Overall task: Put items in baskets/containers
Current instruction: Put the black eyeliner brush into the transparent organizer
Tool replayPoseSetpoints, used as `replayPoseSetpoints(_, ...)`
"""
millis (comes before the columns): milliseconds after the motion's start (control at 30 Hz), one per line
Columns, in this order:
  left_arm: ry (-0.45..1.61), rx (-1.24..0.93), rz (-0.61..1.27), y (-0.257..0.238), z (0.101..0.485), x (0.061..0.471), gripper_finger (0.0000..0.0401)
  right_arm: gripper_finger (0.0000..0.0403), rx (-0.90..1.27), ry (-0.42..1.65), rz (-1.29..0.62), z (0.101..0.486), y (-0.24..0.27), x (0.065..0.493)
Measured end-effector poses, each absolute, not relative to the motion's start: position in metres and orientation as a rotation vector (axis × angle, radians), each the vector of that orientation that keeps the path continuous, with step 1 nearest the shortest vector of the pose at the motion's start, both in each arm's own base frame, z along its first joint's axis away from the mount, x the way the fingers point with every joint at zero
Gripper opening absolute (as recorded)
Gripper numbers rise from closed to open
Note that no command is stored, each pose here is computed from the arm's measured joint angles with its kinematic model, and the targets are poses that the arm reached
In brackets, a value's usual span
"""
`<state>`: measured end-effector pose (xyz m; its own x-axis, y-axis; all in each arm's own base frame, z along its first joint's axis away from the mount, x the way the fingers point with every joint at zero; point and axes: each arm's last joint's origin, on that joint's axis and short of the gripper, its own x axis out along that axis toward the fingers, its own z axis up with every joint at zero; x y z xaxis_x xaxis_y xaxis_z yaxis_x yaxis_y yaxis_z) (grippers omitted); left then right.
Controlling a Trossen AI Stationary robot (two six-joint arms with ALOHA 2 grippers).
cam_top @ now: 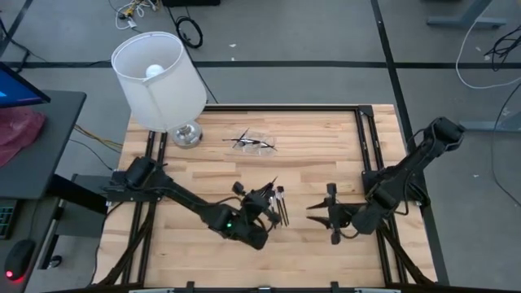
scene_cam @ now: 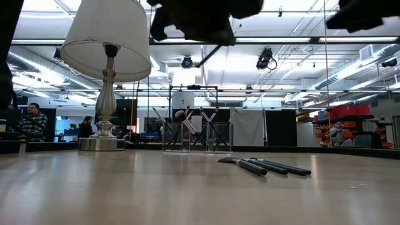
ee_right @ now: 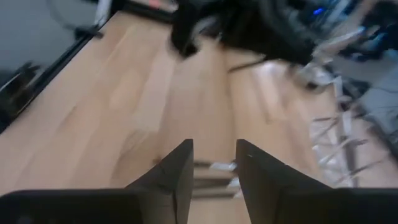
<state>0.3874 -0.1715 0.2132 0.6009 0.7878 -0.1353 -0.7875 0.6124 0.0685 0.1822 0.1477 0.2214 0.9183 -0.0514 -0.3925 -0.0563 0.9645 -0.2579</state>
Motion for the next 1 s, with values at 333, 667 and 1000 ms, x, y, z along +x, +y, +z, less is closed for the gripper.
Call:
replayPoseSetpoints(333,0.182,0.120,0.830,-0.141,0.257,0.404,0.0021,0.0126,-0.378,0.240,-0.003,0.243,0.145,0.192)
replayPoseSetpoints(667,-0.032,0.229,0.566,-0.061,0.352,0.399,0.0018,0.0126,-0.443,0.230,-0.056,0.247,0.136,0.195)
replayPoseSetpoints(1000,-0.106,0.155,0.500,0.009,0.272,0.395,0.0018,0.0125,-0.446,0.387,-0.212,0.231,0.119,0.195)
